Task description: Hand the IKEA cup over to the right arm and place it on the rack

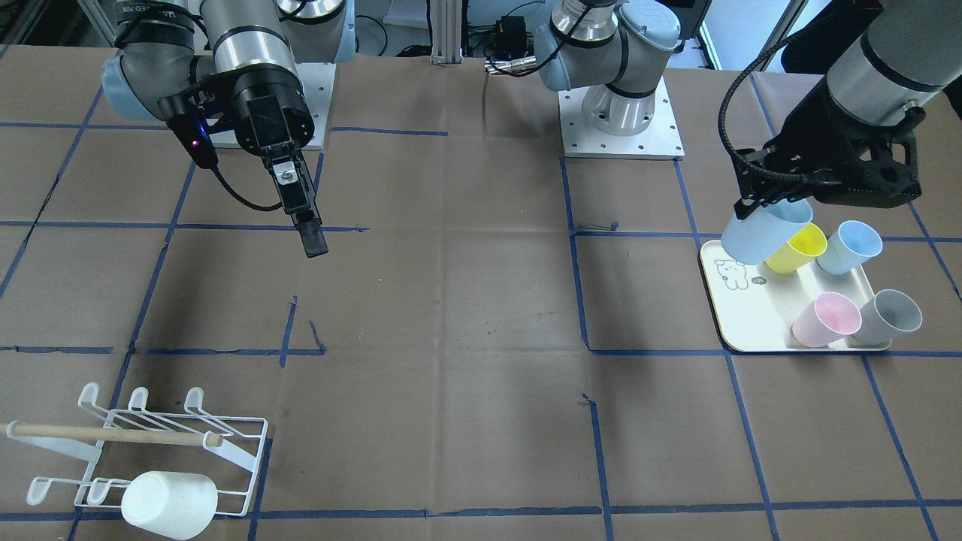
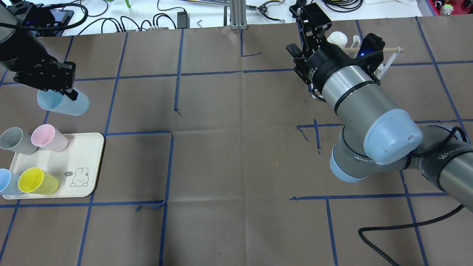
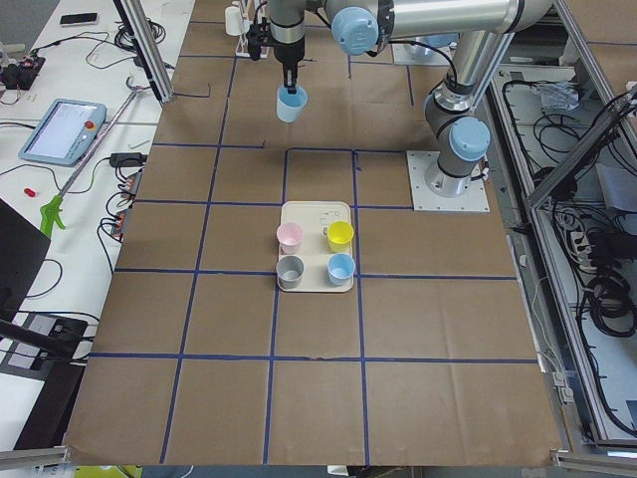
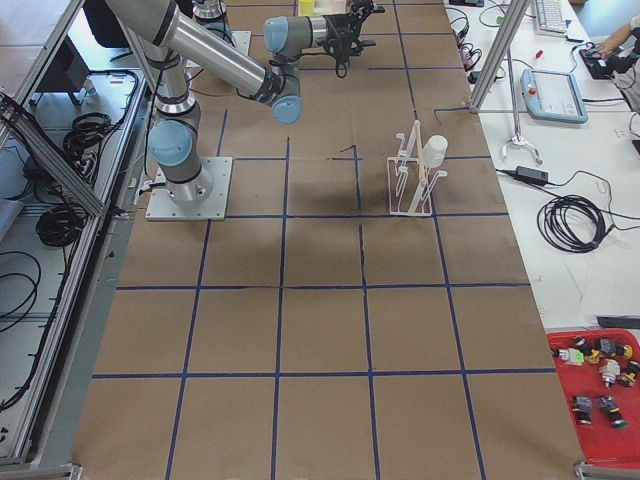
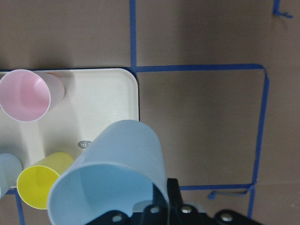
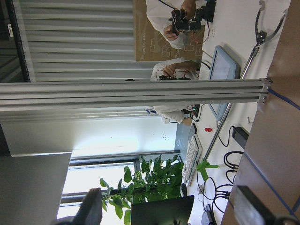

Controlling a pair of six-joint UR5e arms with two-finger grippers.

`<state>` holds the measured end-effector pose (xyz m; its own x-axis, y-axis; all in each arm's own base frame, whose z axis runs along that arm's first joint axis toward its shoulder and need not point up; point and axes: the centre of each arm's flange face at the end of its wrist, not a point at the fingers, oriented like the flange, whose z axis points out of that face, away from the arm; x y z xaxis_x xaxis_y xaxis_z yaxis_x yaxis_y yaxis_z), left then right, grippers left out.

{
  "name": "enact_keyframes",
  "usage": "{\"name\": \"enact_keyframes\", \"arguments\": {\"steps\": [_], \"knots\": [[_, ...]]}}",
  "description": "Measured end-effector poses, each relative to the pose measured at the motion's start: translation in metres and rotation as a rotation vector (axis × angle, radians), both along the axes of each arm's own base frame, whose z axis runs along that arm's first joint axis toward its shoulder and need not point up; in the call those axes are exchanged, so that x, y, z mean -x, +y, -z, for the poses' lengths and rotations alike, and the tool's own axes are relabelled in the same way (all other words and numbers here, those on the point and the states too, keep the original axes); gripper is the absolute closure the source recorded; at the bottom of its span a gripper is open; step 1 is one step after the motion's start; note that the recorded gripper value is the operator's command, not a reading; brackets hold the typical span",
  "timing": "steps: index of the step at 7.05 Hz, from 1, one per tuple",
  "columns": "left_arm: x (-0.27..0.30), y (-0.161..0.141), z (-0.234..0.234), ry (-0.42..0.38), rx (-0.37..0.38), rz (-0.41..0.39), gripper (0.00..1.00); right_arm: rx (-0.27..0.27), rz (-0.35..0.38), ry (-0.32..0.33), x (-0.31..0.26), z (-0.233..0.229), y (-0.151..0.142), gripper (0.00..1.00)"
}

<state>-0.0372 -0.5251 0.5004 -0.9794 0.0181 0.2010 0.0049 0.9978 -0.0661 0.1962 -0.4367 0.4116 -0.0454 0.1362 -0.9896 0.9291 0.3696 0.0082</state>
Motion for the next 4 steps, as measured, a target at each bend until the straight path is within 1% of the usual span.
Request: {"name": "enact_keyframes", "arguments": {"steps": [2,3,4], "knots": [[0.031,-0.017,-0.012,0.235,0.217,0.049,1.00,-0.002,-0.001,0.002,0.000,0.001,-0.001,0.00],[0.043,-0.022,-0.010,0.338,0.330,0.091,1.00,-0.001,-0.001,0.002,0.000,0.000,-0.001,0.00],[0.051,-0.023,-0.003,0.405,0.436,0.134,1.00,0.004,-0.001,0.002,0.000,-0.001,0.000,0.00]]}}
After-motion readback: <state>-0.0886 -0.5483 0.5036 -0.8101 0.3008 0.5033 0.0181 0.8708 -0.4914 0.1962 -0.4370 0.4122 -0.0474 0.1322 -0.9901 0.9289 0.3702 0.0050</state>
